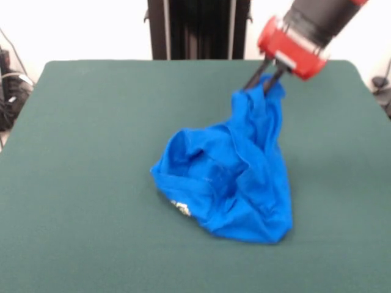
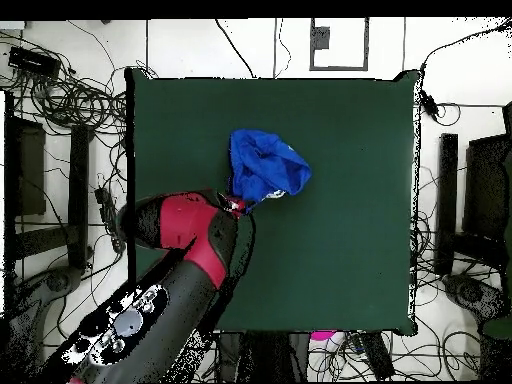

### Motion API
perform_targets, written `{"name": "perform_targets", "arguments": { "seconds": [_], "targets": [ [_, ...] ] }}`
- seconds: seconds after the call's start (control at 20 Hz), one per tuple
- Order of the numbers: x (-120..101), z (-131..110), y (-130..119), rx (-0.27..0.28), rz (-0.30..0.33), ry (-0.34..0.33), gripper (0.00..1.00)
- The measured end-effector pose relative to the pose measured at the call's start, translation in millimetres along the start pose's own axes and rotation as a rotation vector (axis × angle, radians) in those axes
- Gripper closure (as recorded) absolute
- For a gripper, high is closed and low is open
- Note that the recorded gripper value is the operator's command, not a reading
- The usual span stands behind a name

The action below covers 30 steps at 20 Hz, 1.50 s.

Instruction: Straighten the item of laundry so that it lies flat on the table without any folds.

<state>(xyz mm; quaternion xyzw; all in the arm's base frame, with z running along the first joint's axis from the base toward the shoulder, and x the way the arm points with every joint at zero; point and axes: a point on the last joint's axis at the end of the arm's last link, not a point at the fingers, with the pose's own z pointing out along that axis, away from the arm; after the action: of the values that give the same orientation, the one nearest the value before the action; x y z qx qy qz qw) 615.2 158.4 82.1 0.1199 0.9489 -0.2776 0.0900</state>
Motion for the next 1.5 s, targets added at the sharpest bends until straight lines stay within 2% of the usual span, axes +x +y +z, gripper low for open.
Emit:
{"name": "perform_targets", "arguments": {
  "seconds": [0.25, 0.35, 0.45, 0.5, 0.55, 0.7, 0.75, 0.9, 1.1, 1.3, 1.35, 1.5],
  "targets": [
    [-24.4, -32.1, -28.3, 0.068, 0.023, -0.002, 1.0],
    [-29.7, -38.0, -31.3, 0.048, 0.048, -0.001, 1.0],
    [-32.8, -37.2, -24.3, -0.054, 0.134, 0.055, 1.0],
    [-33.3, -36.0, -22.9, -0.075, 0.152, 0.068, 1.0],
    [-35.3, -30.3, -18.1, -0.145, 0.217, 0.114, 1.0],
    [-36.1, -14.8, -13.0, -0.24, 0.317, 0.198, 1.0],
    [-33.1, -5.6, -13.0, -0.256, 0.339, 0.231, 1.0],
    [-27.6, -0.3, -14.1, -0.241, 0.333, 0.237, 1.0],
    [-17.0, -15.0, -13.2, -0.19, 0.265, 0.189, 1.0],
    [-11.5, -45.3, -19.2, -0.138, 0.189, 0.118, 1.0],
    [-13.8, -60.9, -26.8, -0.118, 0.166, 0.086, 1.0],
    [-21.7, -76.3, -40.5, -0.104, 0.161, 0.06, 1.0]
  ]
}}
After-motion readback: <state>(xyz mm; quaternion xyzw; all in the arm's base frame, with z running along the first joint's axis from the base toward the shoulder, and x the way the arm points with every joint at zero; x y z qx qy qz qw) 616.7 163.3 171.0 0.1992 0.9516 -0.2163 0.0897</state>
